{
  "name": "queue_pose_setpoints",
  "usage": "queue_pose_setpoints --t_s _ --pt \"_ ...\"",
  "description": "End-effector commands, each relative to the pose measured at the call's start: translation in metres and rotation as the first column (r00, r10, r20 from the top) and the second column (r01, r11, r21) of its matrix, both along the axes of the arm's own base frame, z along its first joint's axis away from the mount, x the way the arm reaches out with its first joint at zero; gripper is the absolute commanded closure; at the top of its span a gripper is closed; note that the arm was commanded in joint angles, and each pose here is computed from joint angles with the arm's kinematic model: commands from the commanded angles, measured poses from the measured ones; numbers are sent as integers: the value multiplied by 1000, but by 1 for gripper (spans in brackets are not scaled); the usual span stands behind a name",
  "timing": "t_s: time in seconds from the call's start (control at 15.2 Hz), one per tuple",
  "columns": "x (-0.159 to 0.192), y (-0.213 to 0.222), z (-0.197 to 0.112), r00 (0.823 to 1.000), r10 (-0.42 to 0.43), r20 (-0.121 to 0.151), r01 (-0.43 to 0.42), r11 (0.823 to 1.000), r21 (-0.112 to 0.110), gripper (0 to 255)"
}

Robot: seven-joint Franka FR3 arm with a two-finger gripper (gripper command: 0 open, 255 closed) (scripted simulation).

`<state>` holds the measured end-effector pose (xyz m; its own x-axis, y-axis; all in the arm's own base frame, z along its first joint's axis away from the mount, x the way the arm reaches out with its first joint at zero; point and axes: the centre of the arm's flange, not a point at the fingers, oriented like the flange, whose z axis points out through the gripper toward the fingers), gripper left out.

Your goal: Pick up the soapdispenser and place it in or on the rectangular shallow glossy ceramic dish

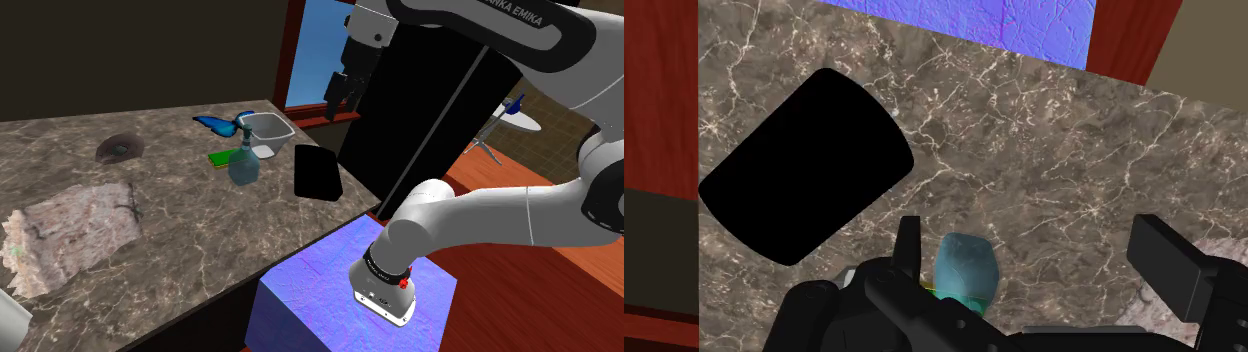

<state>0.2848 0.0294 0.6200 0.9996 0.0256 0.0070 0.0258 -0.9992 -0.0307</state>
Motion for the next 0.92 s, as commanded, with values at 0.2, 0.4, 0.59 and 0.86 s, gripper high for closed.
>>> queue_pose_setpoints --t_s 0.2,0.4,0.59,0.86 --pt "34 7 -20 1000 0 -3 -1 1000 -20 0" --pt "68 14 -40 1000 1 -5 -1 999 -39 0" --pt "103 21 -61 1000 1 -8 -2 998 -59 0" --pt "148 29 -88 1000 2 -12 -3 996 -85 0"
